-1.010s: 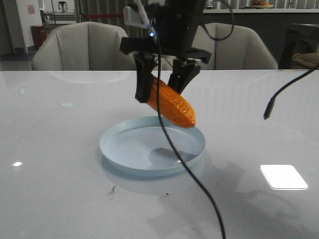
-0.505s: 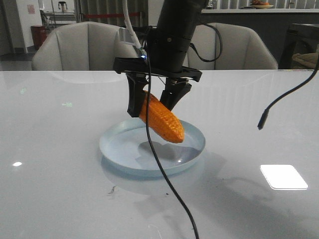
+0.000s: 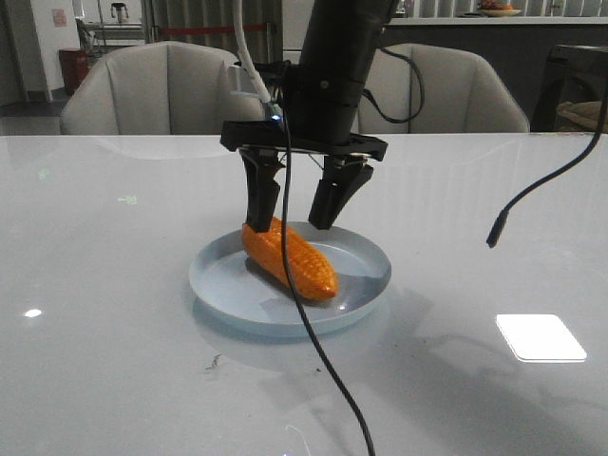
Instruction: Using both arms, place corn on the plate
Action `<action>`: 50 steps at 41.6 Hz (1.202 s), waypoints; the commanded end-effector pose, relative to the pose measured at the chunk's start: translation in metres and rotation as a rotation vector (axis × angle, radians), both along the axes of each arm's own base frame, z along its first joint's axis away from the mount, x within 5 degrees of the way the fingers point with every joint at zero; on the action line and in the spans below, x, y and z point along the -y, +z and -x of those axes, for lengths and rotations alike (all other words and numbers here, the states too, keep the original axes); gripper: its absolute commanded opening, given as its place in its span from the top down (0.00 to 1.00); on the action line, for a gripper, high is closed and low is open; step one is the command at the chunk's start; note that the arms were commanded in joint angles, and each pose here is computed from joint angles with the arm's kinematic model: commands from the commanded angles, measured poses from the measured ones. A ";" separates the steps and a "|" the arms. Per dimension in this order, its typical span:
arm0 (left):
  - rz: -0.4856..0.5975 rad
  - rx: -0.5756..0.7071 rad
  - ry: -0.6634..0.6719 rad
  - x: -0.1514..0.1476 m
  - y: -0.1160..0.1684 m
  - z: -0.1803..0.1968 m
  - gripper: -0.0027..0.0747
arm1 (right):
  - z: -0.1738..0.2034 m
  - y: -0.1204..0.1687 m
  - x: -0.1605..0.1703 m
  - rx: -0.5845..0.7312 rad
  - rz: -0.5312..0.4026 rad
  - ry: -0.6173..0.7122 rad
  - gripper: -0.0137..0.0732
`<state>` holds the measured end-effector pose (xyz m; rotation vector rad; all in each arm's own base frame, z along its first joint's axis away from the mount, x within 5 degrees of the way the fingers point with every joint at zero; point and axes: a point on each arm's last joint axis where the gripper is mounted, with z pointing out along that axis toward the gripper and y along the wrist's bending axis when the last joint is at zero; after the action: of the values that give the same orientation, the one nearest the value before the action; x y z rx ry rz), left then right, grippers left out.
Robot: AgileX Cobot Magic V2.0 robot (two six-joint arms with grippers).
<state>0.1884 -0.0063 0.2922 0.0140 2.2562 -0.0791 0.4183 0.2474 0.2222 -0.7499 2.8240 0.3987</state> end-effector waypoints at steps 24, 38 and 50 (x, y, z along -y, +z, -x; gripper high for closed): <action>0.021 0.101 0.018 0.000 0.016 -0.002 0.34 | 0.054 0.245 0.087 0.531 -0.196 -0.106 0.20; 0.021 0.101 0.018 0.000 0.016 -0.002 0.34 | 0.096 0.284 0.176 0.618 -0.128 -0.307 0.20; 0.021 0.116 0.020 -0.001 0.017 -0.003 0.34 | 0.150 0.256 0.218 0.650 -0.060 -0.438 0.20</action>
<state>0.1884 -0.0063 0.2922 0.0140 2.2562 -0.0791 0.2995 0.0410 0.4645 -0.2203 2.3762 0.1546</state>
